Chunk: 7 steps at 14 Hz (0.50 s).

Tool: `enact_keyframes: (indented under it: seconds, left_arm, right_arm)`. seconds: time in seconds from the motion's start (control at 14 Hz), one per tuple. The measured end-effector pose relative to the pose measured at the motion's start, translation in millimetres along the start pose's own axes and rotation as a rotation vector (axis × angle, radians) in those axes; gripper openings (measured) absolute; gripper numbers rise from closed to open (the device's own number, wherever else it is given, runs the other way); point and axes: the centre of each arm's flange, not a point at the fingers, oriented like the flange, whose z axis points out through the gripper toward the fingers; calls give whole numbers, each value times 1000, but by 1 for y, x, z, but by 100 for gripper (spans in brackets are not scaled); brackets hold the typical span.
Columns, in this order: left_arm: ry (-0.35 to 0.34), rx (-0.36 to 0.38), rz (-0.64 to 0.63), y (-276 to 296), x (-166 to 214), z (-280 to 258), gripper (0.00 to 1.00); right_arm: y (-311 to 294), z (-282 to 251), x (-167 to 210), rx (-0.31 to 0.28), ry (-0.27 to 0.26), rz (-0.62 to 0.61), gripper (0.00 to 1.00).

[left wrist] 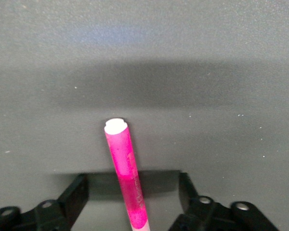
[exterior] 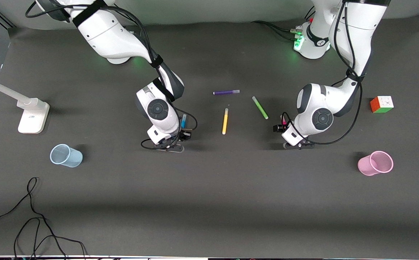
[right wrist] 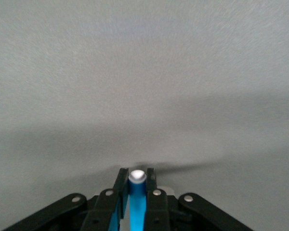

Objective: Place pink and blue markers in matching cups
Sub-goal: 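Close the right gripper on blue while the left gripper grasps pink, then carry the blue marker to the blue cup while the left gripper carries pink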

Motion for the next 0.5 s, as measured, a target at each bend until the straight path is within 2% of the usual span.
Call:
enact_keyframes:
  seconds: [0.36,0.5]
  left_arm:
    - [17,21,41,7,-1,-7,21]
    - [19,30,48,5,-1,-8,18]
  right_arm:
    - [9,-78,27,-36,3,32,19]
    - [22,-109,41,-36,33,36,19]
